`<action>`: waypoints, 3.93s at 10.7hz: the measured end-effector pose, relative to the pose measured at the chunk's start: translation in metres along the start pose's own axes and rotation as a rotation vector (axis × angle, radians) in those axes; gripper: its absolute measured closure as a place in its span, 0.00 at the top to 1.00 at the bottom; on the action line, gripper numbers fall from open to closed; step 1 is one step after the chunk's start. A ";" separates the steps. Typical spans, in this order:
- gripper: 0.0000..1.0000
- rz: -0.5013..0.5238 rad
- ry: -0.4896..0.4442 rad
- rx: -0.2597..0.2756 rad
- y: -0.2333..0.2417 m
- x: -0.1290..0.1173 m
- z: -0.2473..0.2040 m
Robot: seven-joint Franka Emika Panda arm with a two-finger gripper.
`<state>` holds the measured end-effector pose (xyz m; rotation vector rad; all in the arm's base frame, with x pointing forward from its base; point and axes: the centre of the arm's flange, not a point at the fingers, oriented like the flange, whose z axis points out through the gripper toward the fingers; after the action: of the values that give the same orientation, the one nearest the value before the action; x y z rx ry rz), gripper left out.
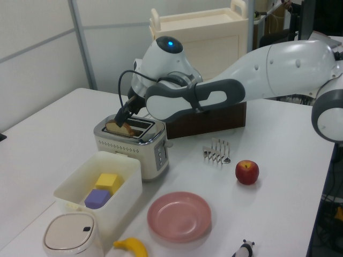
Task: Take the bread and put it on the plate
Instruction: 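Move the open gripper over the toaster above the toast slice, then lower the gripper and close it on the toast slice, then lift the toast slice up out of the toaster slot, then carry the held toast over the pink plate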
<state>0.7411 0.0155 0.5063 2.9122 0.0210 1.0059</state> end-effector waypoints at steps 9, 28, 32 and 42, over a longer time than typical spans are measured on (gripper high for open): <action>0.52 -0.027 0.009 -0.029 -0.003 -0.005 0.033; 0.07 0.145 0.009 0.006 0.037 0.026 -0.129; 0.07 0.059 -0.350 0.207 0.035 -0.030 -0.163; 0.07 0.051 -0.734 0.380 0.005 -0.118 -0.076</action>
<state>0.6013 0.0110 0.4937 3.4428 0.1128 -0.1354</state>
